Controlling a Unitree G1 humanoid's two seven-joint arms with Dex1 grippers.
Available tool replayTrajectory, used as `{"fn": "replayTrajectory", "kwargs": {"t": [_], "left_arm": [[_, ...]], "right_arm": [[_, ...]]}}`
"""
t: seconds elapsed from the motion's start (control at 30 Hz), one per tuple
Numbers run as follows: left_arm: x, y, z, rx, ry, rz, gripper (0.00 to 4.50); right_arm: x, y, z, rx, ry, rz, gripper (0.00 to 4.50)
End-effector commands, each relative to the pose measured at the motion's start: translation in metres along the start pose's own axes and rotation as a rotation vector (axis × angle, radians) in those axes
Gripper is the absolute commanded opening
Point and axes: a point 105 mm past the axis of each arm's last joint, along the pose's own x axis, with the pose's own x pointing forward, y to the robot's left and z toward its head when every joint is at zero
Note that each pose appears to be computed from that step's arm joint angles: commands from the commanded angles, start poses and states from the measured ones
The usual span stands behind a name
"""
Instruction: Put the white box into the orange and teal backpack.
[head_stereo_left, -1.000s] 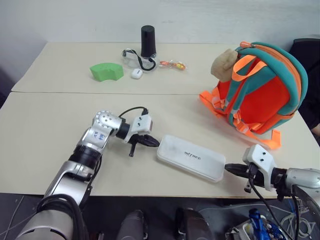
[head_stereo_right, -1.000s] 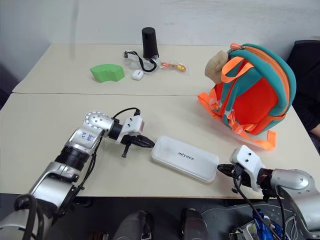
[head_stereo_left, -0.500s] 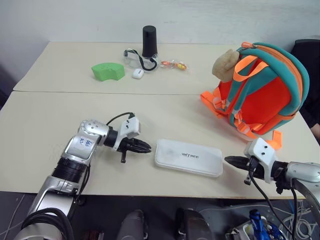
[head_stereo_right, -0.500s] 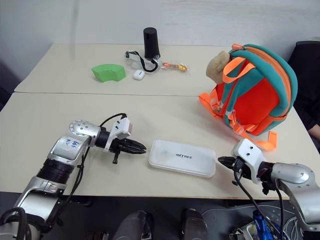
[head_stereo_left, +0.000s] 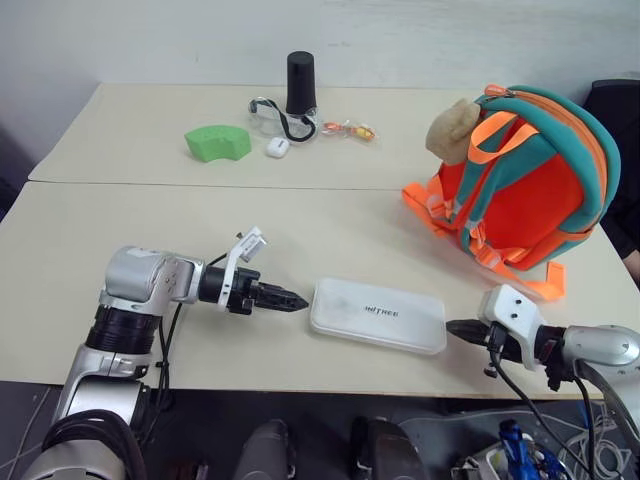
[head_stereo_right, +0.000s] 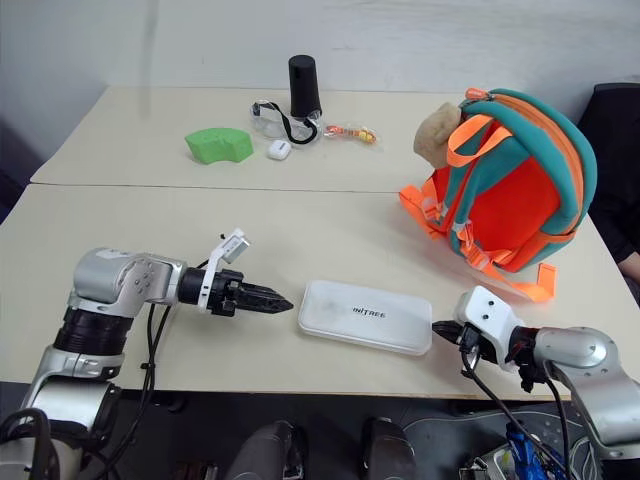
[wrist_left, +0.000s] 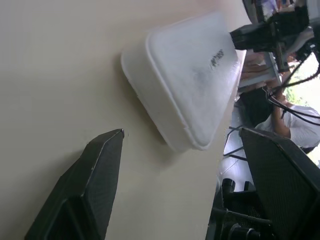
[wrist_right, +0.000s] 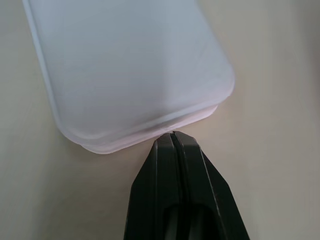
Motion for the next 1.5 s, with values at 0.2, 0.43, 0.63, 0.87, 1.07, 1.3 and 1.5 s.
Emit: {"fn": "replayTrajectory", "kwargs": {"t": [0.2,0.43,0.63,0.87,1.07,1.3,1.5], "left_arm": [[0.039,-0.008,0.008,-0.025,0.052,-0.05,3.89],[0.066,-0.027,0.03,-0.01,0.048,-0.13,3.89],[0.069,-0.033,0.036,0.017,0.06,-0.161,2.98],[0.066,-0.031,0.043,0.05,0.021,-0.167,1.36],[0.001,-0.062,0.065,0.292,-0.213,-0.332,1.32],[-0.061,-0.09,0.051,0.602,-0.307,-0.314,1.32],[-0.078,-0.105,0.043,0.662,-0.338,-0.316,1.32]], "right_arm": [[0.003,0.001,0.009,-0.042,-0.025,-0.001,0.0],[0.008,0.004,0.009,-0.063,-0.018,0.008,0.0],[0.011,0.004,0.01,-0.062,-0.025,-0.003,0.0],[0.012,0.008,0.008,-0.055,-0.031,-0.016,0.0],[-0.022,-0.019,0.039,0.1,-0.243,-0.225,0.0],[-0.035,-0.06,0.062,0.361,-0.496,-0.44,1.85],[-0.021,-0.086,0.077,0.464,-0.588,-0.51,3.86]]}}
